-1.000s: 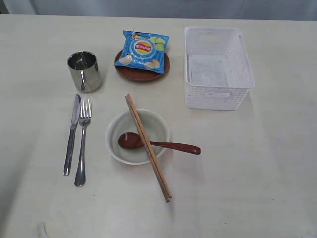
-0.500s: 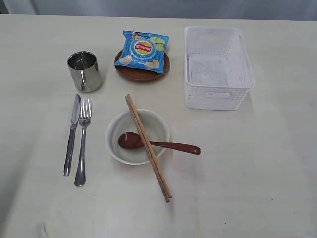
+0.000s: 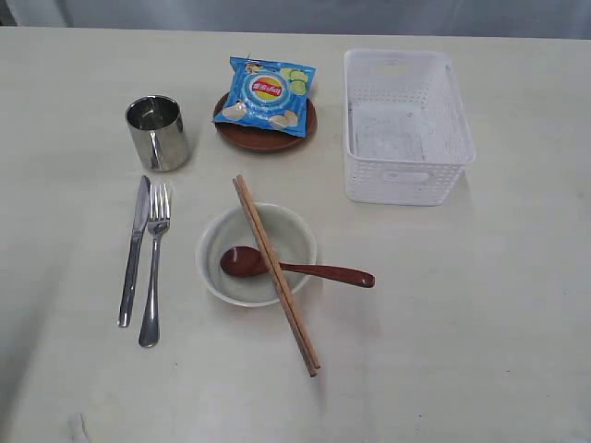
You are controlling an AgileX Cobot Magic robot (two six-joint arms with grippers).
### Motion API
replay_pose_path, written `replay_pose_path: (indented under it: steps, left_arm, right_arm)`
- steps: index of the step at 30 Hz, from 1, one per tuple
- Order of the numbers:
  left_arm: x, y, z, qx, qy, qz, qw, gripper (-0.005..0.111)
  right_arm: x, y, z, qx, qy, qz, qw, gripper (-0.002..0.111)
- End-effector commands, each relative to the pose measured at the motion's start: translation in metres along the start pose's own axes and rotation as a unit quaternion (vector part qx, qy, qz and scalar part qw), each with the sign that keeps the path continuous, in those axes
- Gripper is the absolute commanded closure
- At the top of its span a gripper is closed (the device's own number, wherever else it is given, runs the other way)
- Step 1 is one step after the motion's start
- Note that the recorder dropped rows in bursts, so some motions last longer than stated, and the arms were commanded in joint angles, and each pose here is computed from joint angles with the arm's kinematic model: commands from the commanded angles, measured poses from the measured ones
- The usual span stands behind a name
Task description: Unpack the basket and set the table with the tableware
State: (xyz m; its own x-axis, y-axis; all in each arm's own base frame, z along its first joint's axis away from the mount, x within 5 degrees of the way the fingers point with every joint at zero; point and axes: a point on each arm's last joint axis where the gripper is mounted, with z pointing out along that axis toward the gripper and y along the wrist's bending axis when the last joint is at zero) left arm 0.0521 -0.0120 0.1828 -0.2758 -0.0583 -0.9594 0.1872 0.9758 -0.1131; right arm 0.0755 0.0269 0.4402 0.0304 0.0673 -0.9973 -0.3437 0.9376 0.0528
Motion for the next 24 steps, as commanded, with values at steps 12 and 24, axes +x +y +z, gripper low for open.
replay_pose_path:
  steps: [12,24]
  left_arm:
    - [0.001,0.0,0.0,0.002,-0.001,0.002,1.0,0.107]
    - [0.001,0.0,0.0,0.002,-0.001,0.002,1.0,0.107]
  right_arm:
    - [0.132,-0.022,0.001,0.087,0.094,-0.03,0.991,0.109]
    - [0.194,-0.03,-0.031,0.157,0.079,0.017,0.984,0.109]
